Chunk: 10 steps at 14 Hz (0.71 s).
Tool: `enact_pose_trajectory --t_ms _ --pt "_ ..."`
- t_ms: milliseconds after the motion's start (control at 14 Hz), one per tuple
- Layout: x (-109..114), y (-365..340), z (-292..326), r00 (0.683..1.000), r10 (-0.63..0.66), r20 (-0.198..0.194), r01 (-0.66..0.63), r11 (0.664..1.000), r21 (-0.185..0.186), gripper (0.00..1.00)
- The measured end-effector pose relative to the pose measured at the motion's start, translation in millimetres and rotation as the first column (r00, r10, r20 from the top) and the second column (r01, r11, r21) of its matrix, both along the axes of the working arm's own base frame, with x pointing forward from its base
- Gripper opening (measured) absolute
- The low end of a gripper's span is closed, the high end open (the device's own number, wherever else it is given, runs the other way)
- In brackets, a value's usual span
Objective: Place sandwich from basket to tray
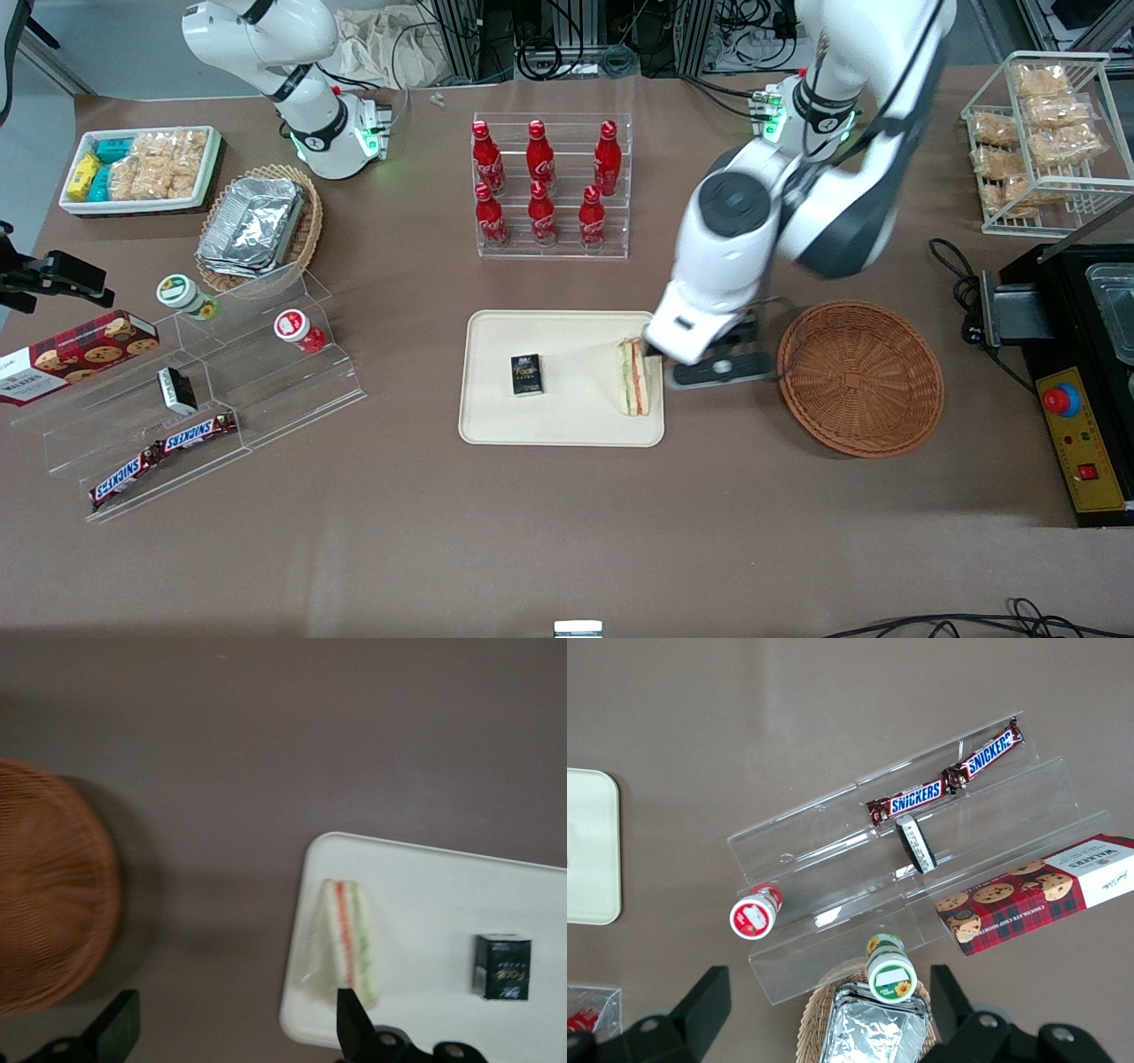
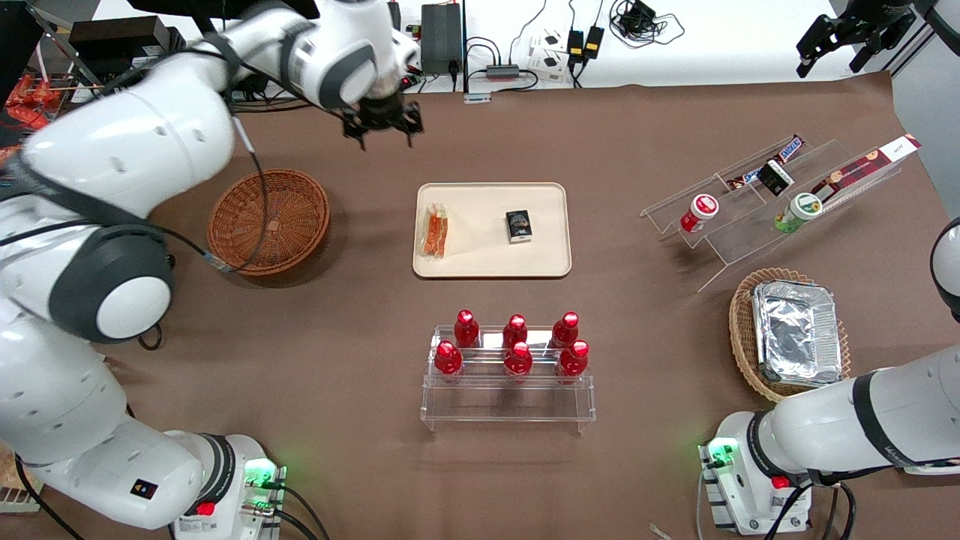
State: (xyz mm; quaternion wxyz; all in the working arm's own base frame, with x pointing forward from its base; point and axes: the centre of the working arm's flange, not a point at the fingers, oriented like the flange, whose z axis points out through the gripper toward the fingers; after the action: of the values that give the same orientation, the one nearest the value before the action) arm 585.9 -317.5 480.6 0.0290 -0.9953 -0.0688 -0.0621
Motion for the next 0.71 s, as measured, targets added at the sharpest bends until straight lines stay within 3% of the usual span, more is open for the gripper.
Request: enact_pose_trajectory --t_ms 357,714 --pt "4.2 162.8 92.1 0.987 -0.116 -0.114 0.113 0.993 -0.038 1.00" --pt "-46.8 223.0 165.6 0.972 -0.182 -0.149 0.173 0.982 -0.068 1.00"
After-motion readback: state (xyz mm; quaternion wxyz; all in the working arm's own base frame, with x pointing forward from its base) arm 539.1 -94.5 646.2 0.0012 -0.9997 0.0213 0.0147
